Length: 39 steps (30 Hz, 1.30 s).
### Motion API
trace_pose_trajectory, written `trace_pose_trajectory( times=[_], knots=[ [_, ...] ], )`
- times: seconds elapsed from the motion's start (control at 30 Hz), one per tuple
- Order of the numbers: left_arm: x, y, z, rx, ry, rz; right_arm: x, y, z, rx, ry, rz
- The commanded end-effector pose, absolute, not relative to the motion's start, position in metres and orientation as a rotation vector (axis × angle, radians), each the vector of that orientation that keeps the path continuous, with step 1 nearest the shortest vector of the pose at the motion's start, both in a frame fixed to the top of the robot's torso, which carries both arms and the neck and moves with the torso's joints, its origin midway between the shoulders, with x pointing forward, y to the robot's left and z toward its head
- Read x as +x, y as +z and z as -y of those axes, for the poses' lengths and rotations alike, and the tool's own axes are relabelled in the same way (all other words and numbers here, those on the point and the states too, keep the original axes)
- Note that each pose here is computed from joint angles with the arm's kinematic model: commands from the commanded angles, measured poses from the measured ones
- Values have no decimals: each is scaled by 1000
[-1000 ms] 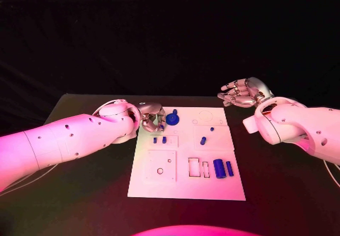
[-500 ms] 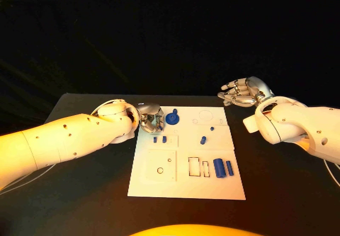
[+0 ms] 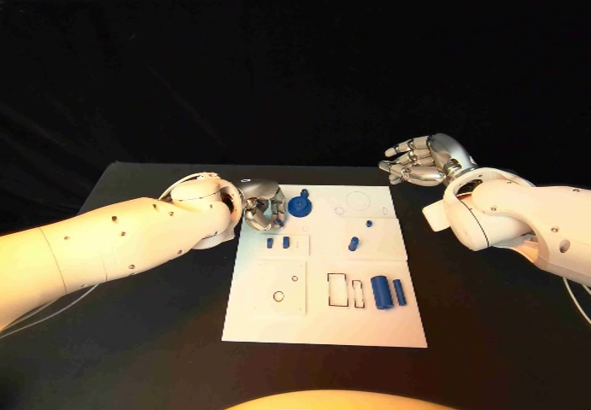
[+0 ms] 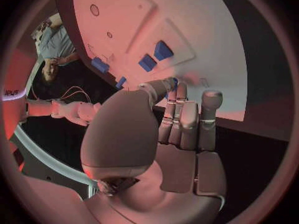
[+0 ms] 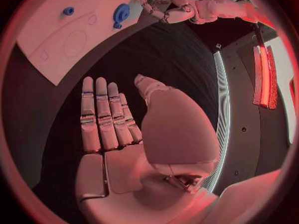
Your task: Assemble the parts on the task board
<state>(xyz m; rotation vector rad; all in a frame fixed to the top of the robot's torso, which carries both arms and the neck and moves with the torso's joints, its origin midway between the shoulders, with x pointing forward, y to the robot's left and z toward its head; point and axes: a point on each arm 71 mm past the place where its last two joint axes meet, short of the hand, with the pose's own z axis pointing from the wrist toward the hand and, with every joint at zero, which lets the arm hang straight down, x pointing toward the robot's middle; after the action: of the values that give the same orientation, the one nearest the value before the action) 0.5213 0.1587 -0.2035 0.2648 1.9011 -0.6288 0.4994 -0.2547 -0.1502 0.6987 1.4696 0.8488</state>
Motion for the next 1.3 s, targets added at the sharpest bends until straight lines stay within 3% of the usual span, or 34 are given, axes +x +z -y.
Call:
trace_pose_trajectory(
  times=[0.03,1.3],
  knots=[
    [520,-205,-157,274,-639,-1910,499,-150,253,684,860,-1470],
    [519,-208,-152,265,-660,-1938,500,-150,253,683,861,-1472]
  ],
)
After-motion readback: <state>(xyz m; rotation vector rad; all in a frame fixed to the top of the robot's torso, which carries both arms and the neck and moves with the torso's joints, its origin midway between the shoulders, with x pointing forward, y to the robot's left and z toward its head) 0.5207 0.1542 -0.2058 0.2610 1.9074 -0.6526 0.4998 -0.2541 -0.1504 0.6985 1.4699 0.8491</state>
